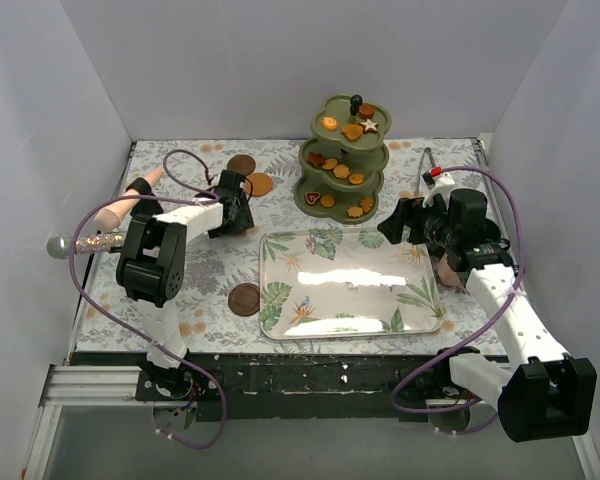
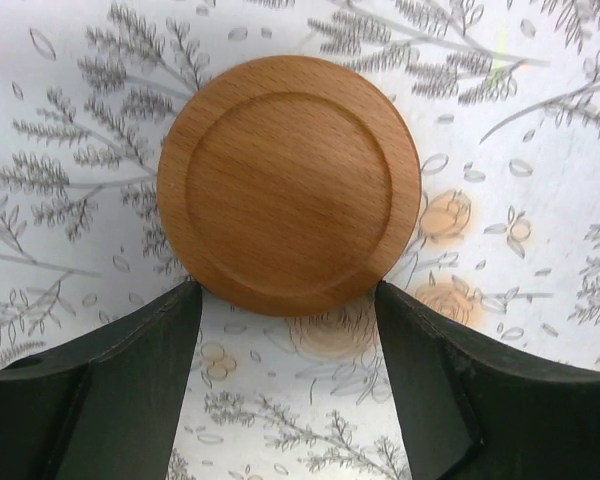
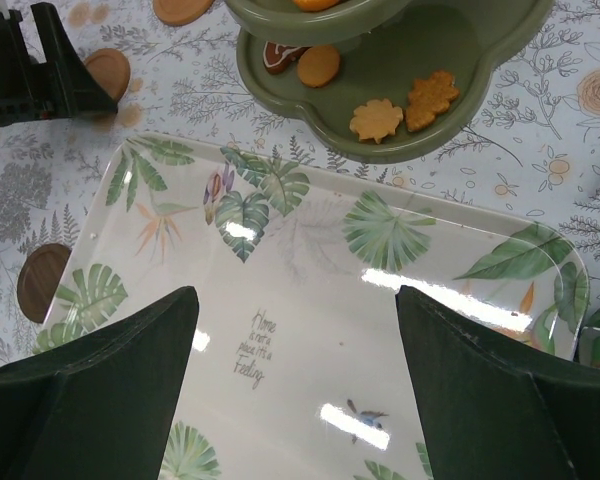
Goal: Serve the afternoon tea
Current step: Move the coaster to the center of the board.
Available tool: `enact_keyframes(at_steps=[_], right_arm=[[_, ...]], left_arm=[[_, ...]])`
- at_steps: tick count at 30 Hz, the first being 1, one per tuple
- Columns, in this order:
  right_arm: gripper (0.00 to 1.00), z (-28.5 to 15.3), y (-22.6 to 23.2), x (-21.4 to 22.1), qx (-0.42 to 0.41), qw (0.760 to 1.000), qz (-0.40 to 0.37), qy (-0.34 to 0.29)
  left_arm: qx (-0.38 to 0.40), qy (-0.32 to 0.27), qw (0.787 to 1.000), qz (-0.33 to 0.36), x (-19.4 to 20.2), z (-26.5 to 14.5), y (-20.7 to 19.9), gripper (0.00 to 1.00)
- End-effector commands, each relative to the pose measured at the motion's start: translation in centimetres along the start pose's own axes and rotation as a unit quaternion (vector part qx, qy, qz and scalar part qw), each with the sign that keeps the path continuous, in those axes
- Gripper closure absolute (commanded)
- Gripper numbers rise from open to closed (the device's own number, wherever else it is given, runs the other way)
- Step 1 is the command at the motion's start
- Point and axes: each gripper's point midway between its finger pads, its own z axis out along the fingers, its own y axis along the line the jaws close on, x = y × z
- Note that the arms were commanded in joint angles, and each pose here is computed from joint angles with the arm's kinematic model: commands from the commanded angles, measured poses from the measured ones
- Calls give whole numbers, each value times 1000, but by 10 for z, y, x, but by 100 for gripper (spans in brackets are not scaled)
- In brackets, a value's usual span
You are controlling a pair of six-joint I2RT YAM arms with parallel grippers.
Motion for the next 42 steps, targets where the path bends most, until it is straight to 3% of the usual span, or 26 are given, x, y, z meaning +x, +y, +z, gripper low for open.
enact_keyframes(at_steps=[1, 21, 26, 28, 34, 42], right_arm=[[12, 2, 2, -14, -5, 1000, -17, -23], [12, 5, -1, -10, -3, 1000, -16, -17], [12, 5, -1, -11, -2, 1000, -16, -17], [11, 6, -1, -11, -2, 1000, -17, -16], [12, 6, -1, -10, -4, 1000, -15, -15], [12, 5, 1, -11, -6, 1000, -16, -18]], left_arm=[[-5, 76, 997, 21, 38, 33, 12, 32], [75, 38, 994, 69, -17, 60, -11, 28], [103, -19, 992, 74, -53, 32, -23, 25], [112, -42, 990, 73, -67, 15, -24, 19], [116, -70, 989, 64, -71, -23, -14, 10], [47, -24, 997, 64, -39, -2, 22, 34]])
